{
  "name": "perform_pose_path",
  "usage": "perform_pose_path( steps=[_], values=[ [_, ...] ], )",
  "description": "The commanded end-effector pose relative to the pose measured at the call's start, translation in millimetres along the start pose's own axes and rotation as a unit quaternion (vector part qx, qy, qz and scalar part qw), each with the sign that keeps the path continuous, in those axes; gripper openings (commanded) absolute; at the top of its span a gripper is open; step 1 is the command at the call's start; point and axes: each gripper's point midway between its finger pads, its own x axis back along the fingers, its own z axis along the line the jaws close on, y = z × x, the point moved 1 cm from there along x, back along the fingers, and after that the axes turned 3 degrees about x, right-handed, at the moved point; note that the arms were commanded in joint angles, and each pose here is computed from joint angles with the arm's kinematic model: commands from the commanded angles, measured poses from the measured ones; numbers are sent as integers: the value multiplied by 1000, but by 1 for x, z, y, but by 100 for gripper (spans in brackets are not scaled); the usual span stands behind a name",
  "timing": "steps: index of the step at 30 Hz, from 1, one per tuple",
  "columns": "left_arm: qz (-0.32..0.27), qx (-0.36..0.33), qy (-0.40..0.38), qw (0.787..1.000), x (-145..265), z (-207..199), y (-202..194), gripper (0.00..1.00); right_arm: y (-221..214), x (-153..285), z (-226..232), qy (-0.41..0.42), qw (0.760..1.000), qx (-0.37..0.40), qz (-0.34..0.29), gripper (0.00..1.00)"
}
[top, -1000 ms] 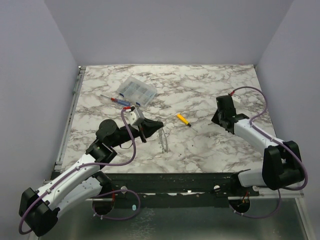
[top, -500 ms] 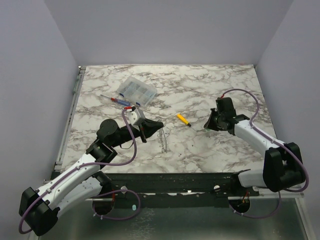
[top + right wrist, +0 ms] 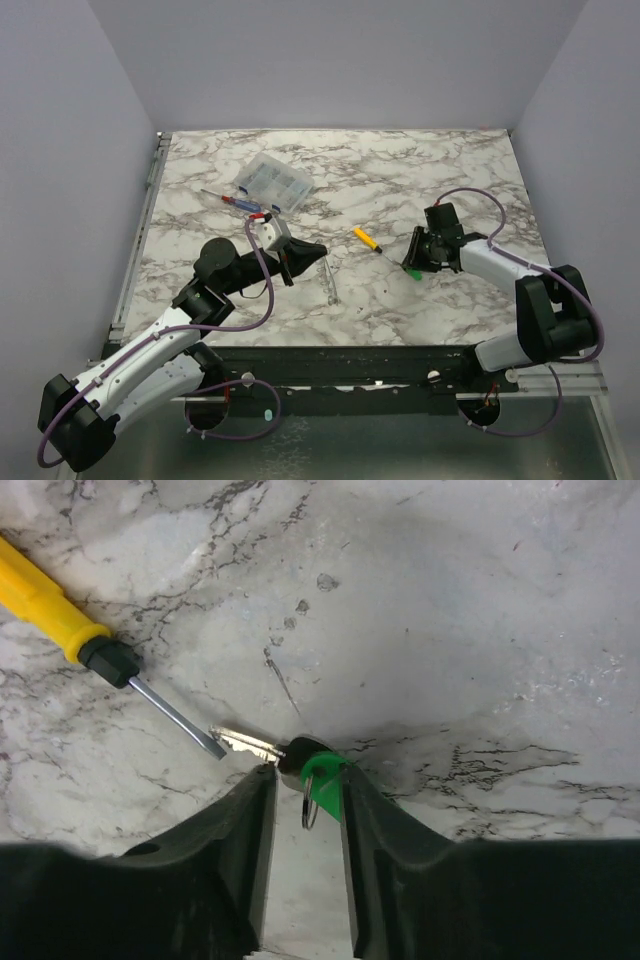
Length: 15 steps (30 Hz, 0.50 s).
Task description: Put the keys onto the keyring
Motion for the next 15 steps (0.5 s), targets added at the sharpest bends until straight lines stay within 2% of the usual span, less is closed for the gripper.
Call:
perform_pose_path(
  steps=[1, 2, 4, 12, 15],
  values=[
    [-28, -18, 0, 999, -2, -3, 24, 0, 14, -2, 8, 7, 1000, 13, -13, 48],
    [-28, -20, 1, 999, -2, -2, 24, 0, 15, 0, 8, 7, 1000, 14, -16, 55],
    [-28, -20, 0, 999, -2, -3, 25, 0, 16, 4, 8, 6, 1000, 18, -20, 60],
    [-23, -19, 1, 1000, -3, -2, 22, 0, 9, 22, 13, 2, 999, 40, -25, 61],
    [-21, -18, 2, 1000, -3, -1, 21, 0, 9, 28, 13, -23, 998, 49, -30, 61]
  ],
)
